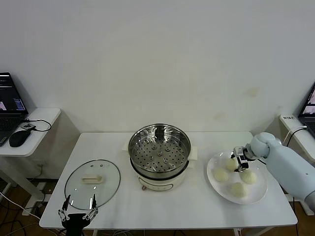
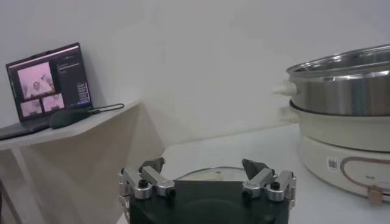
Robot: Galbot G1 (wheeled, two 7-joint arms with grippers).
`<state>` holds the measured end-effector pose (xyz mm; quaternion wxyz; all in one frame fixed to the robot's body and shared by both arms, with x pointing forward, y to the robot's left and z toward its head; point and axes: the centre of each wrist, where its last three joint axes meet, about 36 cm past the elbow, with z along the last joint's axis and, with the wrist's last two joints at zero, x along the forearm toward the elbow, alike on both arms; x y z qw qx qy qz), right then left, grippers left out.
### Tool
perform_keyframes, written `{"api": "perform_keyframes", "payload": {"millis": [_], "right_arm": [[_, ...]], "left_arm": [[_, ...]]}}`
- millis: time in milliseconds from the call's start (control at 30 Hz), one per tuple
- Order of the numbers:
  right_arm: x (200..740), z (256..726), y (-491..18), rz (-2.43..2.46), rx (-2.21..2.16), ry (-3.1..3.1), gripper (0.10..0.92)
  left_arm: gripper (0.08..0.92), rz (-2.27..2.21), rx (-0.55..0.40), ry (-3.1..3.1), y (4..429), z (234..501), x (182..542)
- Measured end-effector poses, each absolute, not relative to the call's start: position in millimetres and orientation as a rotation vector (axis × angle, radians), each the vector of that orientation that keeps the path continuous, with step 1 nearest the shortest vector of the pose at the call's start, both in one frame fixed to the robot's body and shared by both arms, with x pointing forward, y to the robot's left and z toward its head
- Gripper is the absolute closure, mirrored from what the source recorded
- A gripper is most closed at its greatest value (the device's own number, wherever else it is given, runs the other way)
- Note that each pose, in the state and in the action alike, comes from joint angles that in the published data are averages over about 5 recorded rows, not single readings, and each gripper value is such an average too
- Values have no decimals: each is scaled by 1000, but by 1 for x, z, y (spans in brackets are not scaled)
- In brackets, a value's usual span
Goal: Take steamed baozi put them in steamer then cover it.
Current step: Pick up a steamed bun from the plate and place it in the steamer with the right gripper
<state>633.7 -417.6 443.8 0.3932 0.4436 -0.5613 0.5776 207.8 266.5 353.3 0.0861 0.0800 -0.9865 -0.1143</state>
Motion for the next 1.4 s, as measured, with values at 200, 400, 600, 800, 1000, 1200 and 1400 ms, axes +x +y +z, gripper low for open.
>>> {"api": "perform_keyframes", "payload": {"millis": [200, 400, 600, 800, 1000, 1200, 1400], "right_arm": [[634, 455, -419, 1469, 1132, -1430, 491], [633, 483, -419, 1480, 1144, -1464, 489], [636, 538, -413, 1518, 1162, -1523, 484], [648, 603, -384, 1580, 1220, -1589, 479], [662, 651, -333, 1650, 1324, -1630, 479], [675, 667, -269, 1725, 1463, -1605, 479], [686, 663, -202, 1824, 1606, -1517, 479]], "left_arm": [[177, -342, 238, -2943, 267, 354, 208], [177, -347, 233, -2946, 268, 355, 209], [177, -342, 221, -2956, 268, 357, 212], [177, -324, 201, -2972, 267, 361, 215], [177, -311, 195, -2986, 269, 363, 219], [177, -305, 199, -2994, 273, 366, 220], [177, -307, 209, -2996, 276, 368, 219]]}}
